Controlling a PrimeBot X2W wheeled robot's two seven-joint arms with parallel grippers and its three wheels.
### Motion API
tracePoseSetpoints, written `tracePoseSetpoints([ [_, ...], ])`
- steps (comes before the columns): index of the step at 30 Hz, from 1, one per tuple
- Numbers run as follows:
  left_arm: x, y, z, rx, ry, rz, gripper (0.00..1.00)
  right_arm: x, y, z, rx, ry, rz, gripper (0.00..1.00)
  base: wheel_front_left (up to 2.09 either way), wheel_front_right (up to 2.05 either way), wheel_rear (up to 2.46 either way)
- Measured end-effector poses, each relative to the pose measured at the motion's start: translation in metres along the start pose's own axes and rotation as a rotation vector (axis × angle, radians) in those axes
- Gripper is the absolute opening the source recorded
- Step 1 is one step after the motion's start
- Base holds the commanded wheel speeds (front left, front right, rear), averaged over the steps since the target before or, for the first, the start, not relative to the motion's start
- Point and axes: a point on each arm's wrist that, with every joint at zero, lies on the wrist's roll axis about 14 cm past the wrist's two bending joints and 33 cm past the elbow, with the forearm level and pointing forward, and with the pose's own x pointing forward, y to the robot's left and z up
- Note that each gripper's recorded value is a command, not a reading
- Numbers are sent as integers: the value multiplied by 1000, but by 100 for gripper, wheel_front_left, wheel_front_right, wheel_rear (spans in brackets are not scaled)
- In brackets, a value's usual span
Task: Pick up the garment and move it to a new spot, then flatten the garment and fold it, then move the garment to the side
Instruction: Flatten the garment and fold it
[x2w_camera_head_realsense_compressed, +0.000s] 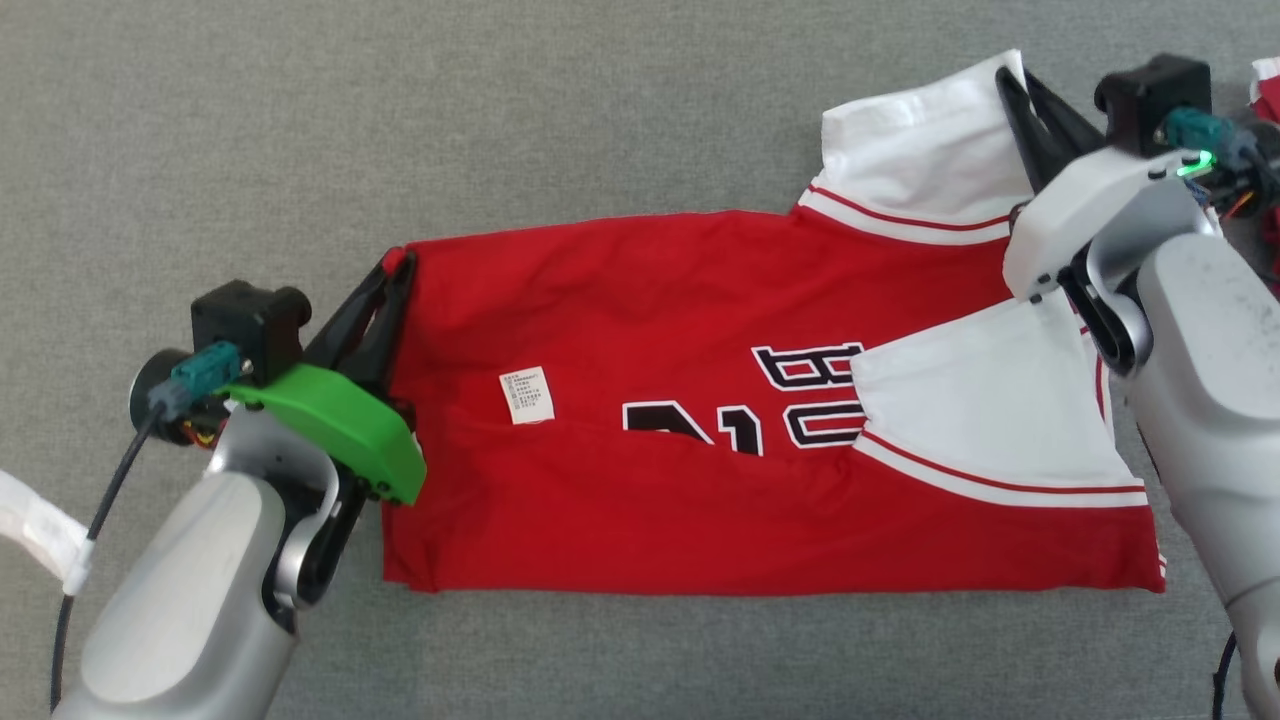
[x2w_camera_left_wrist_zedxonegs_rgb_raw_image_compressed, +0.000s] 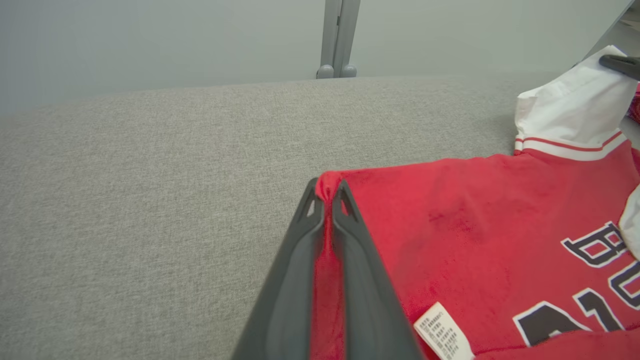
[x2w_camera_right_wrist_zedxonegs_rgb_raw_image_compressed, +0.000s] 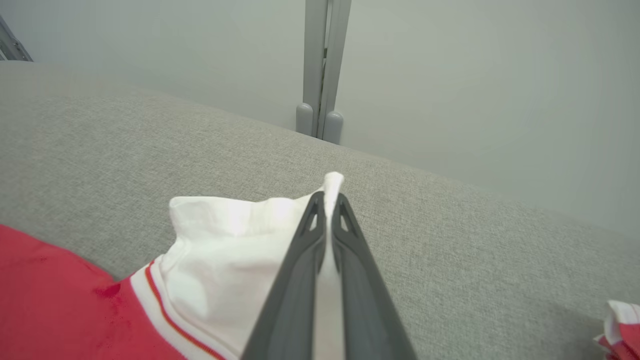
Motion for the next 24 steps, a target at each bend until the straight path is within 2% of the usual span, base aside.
tracePoseSetpoints([
  [5,-26,-13,3,-25,-38,3,0,-45,-2,-3,45,-47,-23,0,0,0,0],
  [12,-55,-22,-7,-98,-56,34,0,-109,1,-24,128,-39,-93,0,0,0,0],
  [17,-65,-28,-23,-147,-41,54,0,-140,7,-38,191,-15,-142,0,0,0,0],
  [23,-77,-24,-42,-178,-23,94,0,-164,2,-48,204,6,-210,0,0,0,0],
  [24,-79,-25,-44,-182,-22,93,13,-167,3,-49,211,8,-217,7,0,0,0],
])
